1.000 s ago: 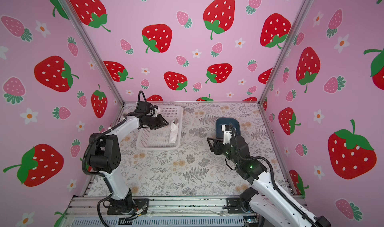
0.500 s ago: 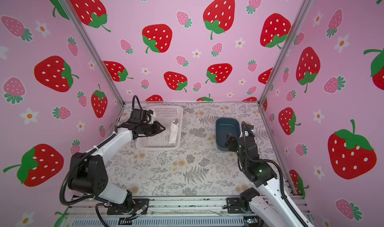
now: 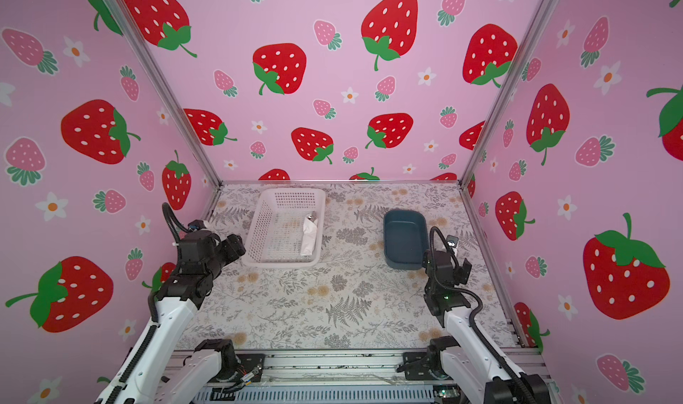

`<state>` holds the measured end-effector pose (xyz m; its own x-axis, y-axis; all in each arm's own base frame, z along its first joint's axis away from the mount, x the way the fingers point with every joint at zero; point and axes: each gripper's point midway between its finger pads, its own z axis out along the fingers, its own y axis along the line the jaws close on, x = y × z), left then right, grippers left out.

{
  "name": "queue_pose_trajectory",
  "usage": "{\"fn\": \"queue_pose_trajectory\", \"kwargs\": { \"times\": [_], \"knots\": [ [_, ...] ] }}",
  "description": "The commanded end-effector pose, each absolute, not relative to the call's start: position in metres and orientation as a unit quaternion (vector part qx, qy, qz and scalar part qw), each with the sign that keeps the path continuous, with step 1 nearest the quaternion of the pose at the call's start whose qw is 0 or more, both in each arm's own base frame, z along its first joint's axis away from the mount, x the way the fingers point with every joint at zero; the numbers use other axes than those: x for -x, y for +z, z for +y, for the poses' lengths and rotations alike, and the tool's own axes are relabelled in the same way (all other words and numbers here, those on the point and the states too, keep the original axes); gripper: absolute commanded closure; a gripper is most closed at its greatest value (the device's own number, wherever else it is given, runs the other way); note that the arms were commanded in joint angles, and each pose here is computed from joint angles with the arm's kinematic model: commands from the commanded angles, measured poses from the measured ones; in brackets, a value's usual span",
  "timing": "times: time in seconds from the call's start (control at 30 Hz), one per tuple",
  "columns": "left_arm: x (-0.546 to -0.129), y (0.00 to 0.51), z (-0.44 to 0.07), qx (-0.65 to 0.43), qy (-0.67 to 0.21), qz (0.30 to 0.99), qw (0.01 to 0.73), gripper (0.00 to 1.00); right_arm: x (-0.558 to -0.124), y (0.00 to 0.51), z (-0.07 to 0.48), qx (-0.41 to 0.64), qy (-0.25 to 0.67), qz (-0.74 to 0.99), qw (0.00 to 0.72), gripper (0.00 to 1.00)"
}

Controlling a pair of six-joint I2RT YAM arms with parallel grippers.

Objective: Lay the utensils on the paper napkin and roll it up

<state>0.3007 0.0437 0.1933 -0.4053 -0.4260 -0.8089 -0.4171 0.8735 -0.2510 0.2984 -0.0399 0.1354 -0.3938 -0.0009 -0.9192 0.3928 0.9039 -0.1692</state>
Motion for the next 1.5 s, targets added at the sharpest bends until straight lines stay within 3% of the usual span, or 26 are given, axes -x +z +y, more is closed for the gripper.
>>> {"fn": "queue_pose_trajectory", "kwargs": {
  "times": [0.0, 0.2, 0.43, 0.8, 1.13, 1.17, 1.47],
  "knots": [
    [-0.294, 0.194, 0.093, 0.273, 0.143, 0.789, 0.531, 0.16, -0.318, 0.167, -0.046, -0.12, -0.188, 0.761, 0.609, 0.02],
    [-0.316, 0.154, 0.071, 0.209, 0.1, 0.794, 0.562, 0.13, -0.336, 0.162, -0.004, -0.017, -0.1, 0.738, 0.668, 0.02],
    [-0.341, 0.131, 0.041, 0.127, 0.071, 0.808, 0.571, 0.14, -0.342, 0.153, 0.027, 0.067, -0.06, 0.722, 0.686, 0.0],
    [-0.369, 0.118, 0.02, 0.061, 0.046, 0.793, 0.604, 0.15, -0.342, 0.144, 0.04, 0.09, -0.033, 0.686, 0.721, 0.0],
    [-0.39, 0.094, 0.04, 0.11, 0.08, 0.808, 0.574, 0.13, -0.376, 0.124, 0.015, 0.015, -0.088, 0.747, 0.659, 0.0],
    [-0.392, 0.092, 0.041, 0.113, 0.083, 0.816, 0.561, 0.0, -0.377, 0.124, 0.015, 0.015, -0.089, 0.748, 0.657, 0.0],
    [-0.393, 0.089, 0.041, 0.11, 0.089, 0.823, 0.551, 0.01, -0.378, 0.123, 0.014, 0.015, -0.089, 0.75, 0.655, 0.0]
  ]
}}
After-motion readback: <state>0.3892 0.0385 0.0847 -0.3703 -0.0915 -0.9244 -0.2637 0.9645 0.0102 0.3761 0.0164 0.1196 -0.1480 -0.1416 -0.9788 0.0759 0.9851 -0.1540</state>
